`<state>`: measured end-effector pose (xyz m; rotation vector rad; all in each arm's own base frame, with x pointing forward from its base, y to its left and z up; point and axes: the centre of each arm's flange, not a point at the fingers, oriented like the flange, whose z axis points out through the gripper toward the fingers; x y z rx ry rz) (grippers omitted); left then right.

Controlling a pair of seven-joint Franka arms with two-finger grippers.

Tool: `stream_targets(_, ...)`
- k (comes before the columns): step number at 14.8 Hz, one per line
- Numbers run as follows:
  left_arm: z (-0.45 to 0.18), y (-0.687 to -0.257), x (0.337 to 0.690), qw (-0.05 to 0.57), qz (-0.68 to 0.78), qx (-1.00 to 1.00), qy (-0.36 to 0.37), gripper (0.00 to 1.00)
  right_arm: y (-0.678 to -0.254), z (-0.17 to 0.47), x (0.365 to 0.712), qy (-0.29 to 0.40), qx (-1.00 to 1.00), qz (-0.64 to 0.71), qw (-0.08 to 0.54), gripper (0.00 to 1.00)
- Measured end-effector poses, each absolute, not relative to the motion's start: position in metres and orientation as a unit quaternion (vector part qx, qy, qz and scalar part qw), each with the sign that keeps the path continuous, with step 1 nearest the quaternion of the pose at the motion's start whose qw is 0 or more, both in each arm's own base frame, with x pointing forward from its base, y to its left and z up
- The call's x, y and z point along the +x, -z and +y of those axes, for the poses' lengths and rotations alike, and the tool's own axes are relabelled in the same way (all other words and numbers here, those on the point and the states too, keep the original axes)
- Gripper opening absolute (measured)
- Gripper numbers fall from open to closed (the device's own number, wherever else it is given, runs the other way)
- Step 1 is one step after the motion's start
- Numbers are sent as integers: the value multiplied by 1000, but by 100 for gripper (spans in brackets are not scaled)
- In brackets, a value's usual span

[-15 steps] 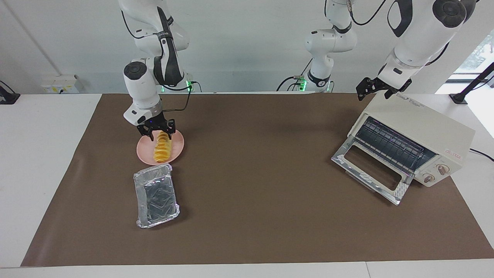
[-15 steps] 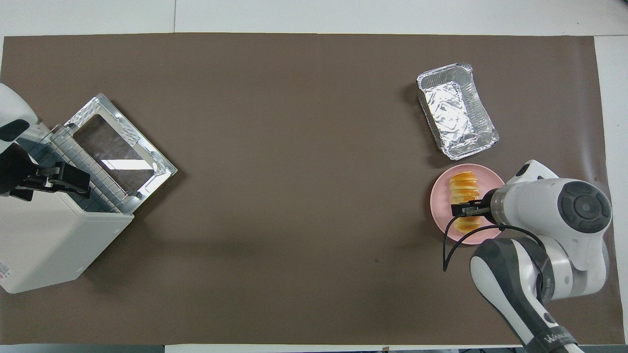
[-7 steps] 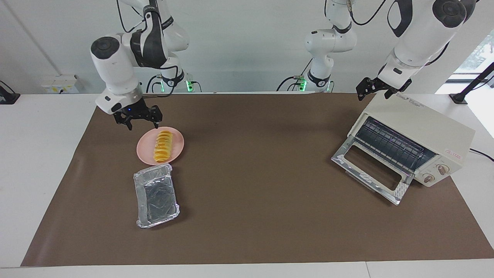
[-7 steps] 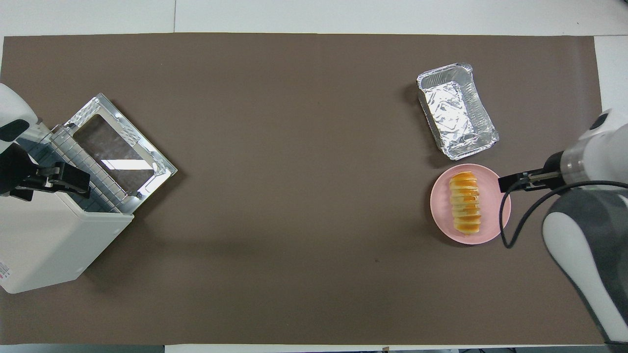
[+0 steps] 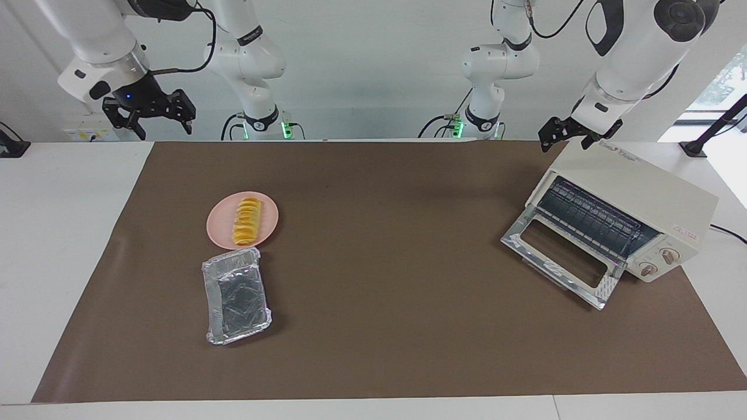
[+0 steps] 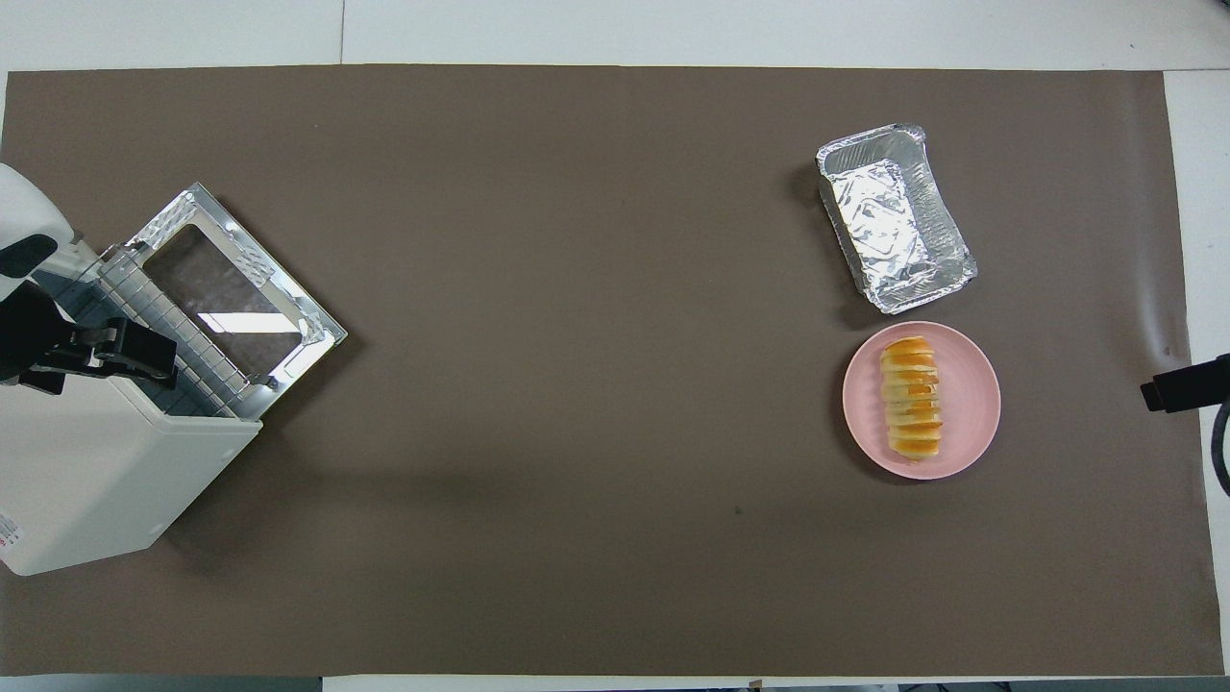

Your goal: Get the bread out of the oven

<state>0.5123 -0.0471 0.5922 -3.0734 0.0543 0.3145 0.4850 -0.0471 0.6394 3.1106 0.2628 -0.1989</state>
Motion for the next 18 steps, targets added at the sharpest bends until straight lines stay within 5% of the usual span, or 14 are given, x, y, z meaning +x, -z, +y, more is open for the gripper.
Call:
stream_targets(7, -47, -592, 512, 26, 18, -994, -102, 100, -667, -42, 471, 85, 993, 86, 2, 100)
stream_targets(18, -47, -592, 512, 26, 18, -994, -102, 100, -632, -67, 506, 78, 995, 67, 0, 100)
